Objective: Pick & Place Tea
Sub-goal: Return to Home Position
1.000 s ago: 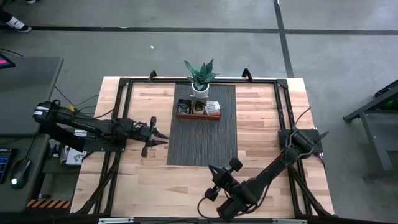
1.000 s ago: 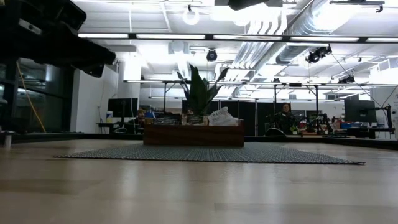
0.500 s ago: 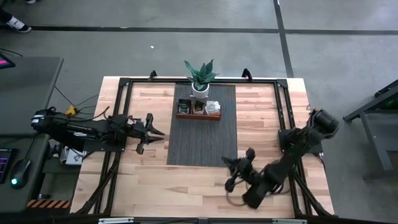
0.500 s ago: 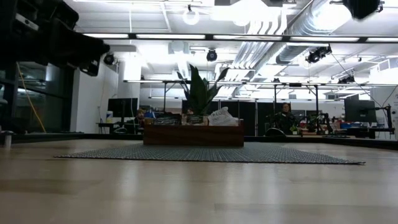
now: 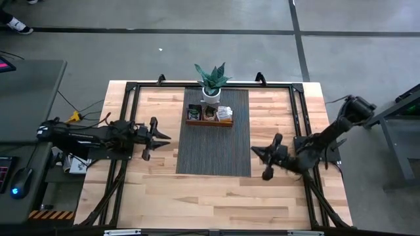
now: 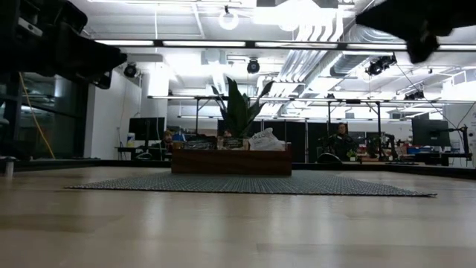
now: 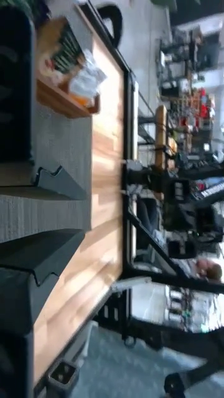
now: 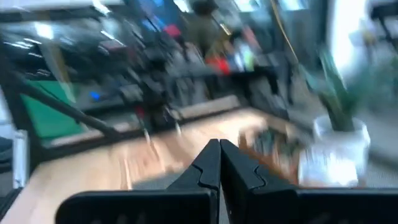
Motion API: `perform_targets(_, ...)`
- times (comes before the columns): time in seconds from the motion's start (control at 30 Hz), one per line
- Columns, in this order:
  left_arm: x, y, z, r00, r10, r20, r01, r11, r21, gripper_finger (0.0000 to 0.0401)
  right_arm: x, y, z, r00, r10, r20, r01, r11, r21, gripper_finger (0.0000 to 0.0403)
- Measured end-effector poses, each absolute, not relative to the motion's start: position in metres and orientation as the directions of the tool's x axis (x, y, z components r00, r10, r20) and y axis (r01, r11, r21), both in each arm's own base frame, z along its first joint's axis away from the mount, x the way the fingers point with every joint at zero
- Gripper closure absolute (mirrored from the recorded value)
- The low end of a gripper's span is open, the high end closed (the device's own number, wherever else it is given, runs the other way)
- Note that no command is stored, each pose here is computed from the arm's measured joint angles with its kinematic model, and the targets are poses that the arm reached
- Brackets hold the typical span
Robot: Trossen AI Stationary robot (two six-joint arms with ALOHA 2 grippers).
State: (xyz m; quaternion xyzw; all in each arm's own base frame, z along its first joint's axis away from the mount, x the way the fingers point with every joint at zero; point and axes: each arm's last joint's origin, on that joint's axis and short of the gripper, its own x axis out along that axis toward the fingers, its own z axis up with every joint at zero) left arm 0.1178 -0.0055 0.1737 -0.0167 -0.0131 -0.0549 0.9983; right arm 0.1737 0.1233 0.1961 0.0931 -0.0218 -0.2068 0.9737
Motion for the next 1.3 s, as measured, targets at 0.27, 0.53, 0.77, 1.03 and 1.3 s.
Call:
perform_targets(0.27,0.114,-0.004,0.175,0.997,-0.05,0.051,0.052,0.998,-0.033,0.0319,0.147,0.054,0.187,0.913,-0.257,0.317,0.241,0.966,0.09,0.0403)
perform_targets(0.53,0.113,-0.003,0.171,1.0,-0.013,0.007,0.013,0.999,-0.042,0.0319,0.125,0.044,0.209,0.849,-0.26,0.461,0.309,0.951,-0.032,0.0403)
perform_targets(0.77,0.112,-0.002,0.171,1.0,0.017,0.005,-0.017,1.0,-0.026,0.0319,0.096,0.05,0.22,0.862,-0.336,0.38,0.378,0.925,-0.039,0.0403)
perform_targets(1.03,0.112,-0.002,0.17,1.0,0.01,-0.004,-0.01,0.999,-0.03,0.0319,0.074,0.044,0.23,0.866,-0.206,0.456,0.278,0.956,-0.095,0.0403)
perform_targets(1.3,0.112,-0.004,0.172,0.998,-0.063,0.015,0.063,0.997,-0.038,0.0319,0.071,0.039,0.218,0.902,-0.097,0.422,0.177,0.972,-0.154,0.0403)
